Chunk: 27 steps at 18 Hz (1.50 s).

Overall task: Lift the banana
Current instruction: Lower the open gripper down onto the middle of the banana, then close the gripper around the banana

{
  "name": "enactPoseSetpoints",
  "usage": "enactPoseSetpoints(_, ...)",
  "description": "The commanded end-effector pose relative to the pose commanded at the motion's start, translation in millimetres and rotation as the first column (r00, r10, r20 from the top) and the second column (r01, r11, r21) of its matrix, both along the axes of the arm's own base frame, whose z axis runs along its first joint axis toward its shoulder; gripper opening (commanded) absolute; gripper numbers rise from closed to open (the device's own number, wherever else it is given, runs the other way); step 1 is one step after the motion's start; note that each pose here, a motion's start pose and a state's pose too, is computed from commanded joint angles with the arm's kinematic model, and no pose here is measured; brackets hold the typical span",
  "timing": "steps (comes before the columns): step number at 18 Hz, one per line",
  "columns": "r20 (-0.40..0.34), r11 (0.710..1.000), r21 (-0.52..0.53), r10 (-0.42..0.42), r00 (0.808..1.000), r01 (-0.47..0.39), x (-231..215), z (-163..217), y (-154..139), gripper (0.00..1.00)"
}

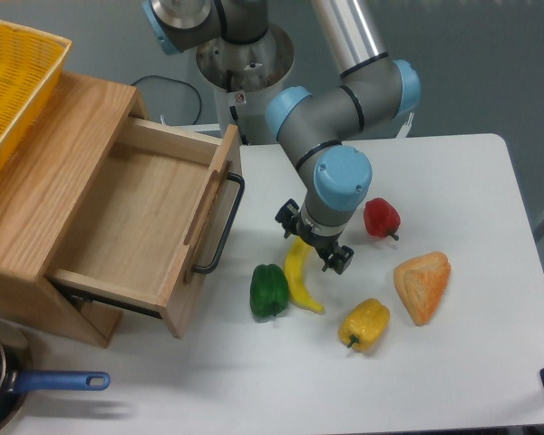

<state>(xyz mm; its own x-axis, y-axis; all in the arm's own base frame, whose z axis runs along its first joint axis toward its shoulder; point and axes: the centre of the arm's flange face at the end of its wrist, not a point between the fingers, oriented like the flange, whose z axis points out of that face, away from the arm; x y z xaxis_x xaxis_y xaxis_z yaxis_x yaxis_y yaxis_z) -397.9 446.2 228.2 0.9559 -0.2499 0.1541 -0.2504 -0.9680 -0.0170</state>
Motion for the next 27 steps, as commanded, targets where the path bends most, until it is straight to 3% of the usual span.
enactPoseSetpoints(27, 0.000, 1.000, -0.011, -0.024, 1.000, 0.024, 10.5, -35.1, 10.0, 1.00)
